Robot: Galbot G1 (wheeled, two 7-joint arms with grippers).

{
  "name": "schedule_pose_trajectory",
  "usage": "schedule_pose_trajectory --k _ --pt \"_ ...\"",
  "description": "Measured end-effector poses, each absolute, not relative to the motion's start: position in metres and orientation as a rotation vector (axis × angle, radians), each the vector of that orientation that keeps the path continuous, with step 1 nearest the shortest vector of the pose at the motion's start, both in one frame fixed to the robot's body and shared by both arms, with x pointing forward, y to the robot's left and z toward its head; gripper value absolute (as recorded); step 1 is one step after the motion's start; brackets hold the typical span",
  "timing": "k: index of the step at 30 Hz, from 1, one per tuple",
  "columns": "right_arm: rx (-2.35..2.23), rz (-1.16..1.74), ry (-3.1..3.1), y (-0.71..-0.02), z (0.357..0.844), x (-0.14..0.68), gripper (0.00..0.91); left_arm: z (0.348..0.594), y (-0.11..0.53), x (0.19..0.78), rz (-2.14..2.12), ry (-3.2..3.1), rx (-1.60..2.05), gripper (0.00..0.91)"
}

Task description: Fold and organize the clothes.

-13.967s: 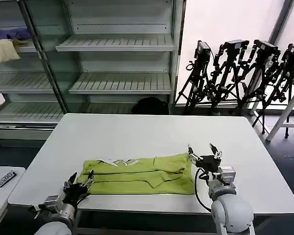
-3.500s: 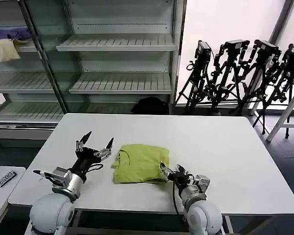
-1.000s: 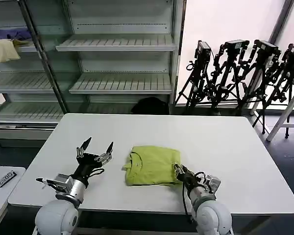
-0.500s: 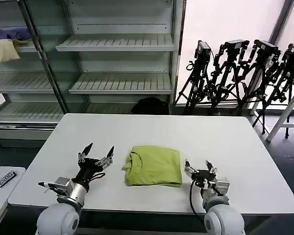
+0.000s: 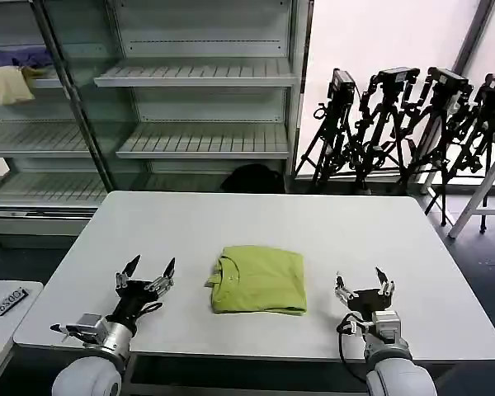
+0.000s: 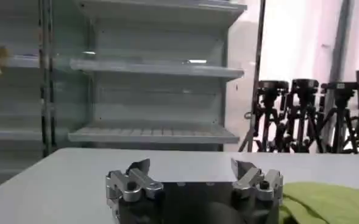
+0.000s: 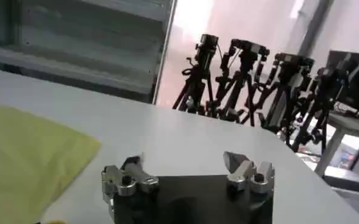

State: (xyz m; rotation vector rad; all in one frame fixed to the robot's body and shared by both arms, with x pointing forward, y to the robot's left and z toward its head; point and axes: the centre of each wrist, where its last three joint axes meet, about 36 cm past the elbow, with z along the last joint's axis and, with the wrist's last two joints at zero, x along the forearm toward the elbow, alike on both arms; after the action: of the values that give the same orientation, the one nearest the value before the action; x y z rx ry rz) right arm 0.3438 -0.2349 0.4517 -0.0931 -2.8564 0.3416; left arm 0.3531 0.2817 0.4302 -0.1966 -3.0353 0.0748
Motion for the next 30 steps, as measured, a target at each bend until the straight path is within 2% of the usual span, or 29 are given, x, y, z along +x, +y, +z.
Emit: schedule_pose_trajectory --k 19,30 --pt "-0.032 0.363 -2.875 -0.241 0.457 0.343 0.907 0.411 0.297 0.365 0.048 -3.087 -0.122 0.907" --pt "-0.022 0.401 -2.889 -0.245 0.459 0.339 0.907 0.414 0.296 0.371 0.003 -3.127 -0.100 0.907"
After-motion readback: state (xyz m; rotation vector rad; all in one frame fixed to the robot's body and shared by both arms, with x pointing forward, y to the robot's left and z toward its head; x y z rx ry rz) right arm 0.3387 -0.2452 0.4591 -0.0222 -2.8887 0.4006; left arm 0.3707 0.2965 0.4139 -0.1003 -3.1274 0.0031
